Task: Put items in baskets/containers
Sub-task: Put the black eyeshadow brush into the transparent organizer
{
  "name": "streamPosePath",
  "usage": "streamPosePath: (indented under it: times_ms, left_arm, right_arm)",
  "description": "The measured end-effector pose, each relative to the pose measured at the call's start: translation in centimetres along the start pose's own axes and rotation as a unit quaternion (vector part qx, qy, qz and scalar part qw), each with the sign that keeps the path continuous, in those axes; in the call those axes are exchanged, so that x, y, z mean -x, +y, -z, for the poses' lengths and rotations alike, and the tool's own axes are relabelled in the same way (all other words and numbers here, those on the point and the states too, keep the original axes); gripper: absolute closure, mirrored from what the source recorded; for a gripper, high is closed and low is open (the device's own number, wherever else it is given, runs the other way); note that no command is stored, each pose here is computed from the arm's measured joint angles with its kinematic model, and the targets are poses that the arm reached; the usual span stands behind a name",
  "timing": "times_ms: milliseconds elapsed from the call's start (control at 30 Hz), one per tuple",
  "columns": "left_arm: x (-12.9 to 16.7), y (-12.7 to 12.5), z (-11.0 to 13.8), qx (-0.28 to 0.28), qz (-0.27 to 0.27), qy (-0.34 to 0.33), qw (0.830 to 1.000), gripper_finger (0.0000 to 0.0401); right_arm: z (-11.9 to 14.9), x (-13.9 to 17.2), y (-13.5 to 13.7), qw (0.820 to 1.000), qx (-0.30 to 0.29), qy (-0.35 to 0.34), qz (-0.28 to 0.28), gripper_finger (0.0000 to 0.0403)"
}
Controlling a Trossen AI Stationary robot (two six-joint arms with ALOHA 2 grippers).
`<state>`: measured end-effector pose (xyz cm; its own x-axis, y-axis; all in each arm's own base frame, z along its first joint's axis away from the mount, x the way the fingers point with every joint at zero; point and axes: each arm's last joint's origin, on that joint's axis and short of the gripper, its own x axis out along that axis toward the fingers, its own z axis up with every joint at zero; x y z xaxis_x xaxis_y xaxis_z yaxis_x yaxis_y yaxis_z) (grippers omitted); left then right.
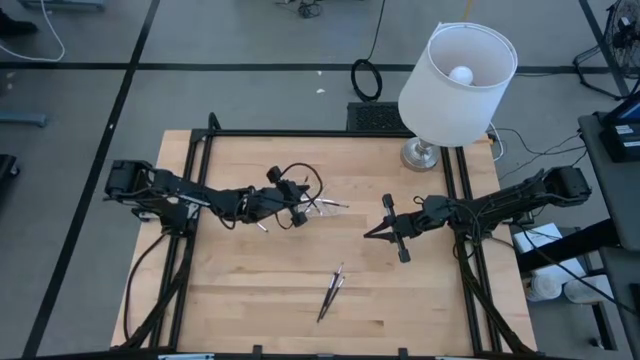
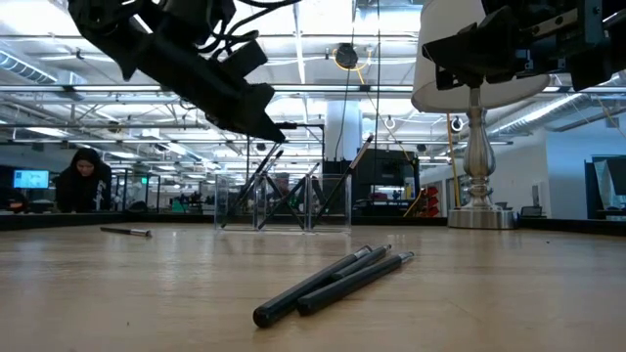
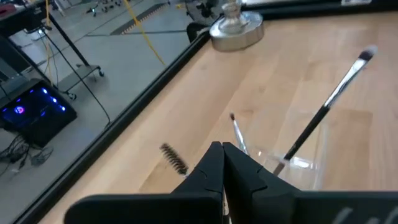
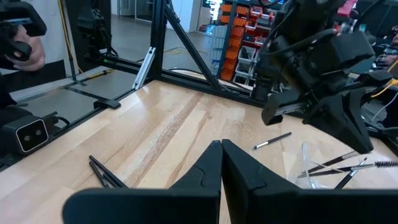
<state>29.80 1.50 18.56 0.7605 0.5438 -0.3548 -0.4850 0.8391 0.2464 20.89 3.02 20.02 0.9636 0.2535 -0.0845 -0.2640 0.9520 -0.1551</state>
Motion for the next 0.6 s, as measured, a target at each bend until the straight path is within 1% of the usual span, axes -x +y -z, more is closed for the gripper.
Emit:
streamPosePath:
  times_ms: [233,367,600]
  left_arm:
    - [0.0,0.0,0.19,-0.004,0.0,0.008,1.0,0.0394]
    - [0.0,0.0,0.22,0.007,0.0,0.01,1.0,0.0373]
    - [0.01,0.0,0.3,0.007,0.0,0.014,1.0,0.0334]
  right_arm:
    - [0.0,0.0,0.0,1.0,0.0,0.0,0.0,0.0403]
    - [0.0,0.0,0.0,1.0,0.001,0.0,0.0,0.0403]
    - [0.0,0.0,0.0,1.0,0.001,0.0,0.0,0.0403]
